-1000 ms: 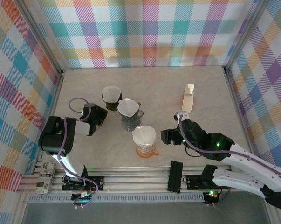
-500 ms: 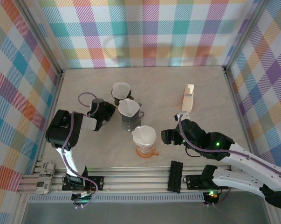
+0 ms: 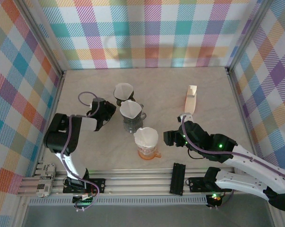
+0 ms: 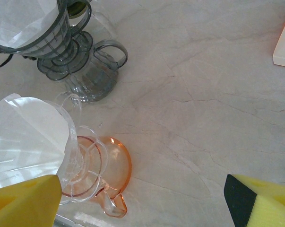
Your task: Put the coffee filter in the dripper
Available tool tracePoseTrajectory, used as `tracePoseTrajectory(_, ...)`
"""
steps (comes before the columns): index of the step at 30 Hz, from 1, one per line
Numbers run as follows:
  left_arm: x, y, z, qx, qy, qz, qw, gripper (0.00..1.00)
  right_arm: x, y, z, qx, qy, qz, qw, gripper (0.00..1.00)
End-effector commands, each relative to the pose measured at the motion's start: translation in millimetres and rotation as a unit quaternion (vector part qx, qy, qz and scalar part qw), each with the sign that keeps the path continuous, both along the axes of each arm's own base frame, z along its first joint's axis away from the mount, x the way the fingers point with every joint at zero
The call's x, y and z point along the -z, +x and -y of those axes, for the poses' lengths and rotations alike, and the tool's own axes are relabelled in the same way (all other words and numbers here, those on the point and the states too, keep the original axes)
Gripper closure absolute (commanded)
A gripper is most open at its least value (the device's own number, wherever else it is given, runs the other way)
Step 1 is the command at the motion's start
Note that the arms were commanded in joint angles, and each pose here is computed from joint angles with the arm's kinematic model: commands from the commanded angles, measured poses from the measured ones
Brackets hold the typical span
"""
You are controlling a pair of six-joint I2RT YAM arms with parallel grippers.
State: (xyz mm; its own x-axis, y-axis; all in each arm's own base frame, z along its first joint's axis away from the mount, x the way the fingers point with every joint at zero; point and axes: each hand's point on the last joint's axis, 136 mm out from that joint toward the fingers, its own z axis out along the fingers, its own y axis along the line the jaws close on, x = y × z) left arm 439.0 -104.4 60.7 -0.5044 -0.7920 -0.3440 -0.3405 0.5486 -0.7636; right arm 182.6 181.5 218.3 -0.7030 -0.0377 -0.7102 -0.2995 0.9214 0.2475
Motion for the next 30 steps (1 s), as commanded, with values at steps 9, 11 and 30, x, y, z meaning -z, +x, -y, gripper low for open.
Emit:
tracePoseTrajectory(9, -53.7, -43.7, -38.6, -0.043, 0.065, 0.042, 0.996, 1.0, -9.7, 8.2, 0.7, 0.017, 0.017, 0.023, 0.999, 0.09)
tracePoseTrajectory(11, -66.7, -54.1, -42.5, -0.046, 0.074, 0.055, 0.995, 1.0, -8.4, 9.9, 0.0, 0.02, 0.019, 0.027, 0.999, 0.09)
tracePoseTrajectory(30, -163.7, -167.6, -99.1, -0.125, 0.199, 0.03, 0.972, 0.0, -3.9, 29.2, -4.6, 0.04, 0.012, 0.076, 0.996, 0.01)
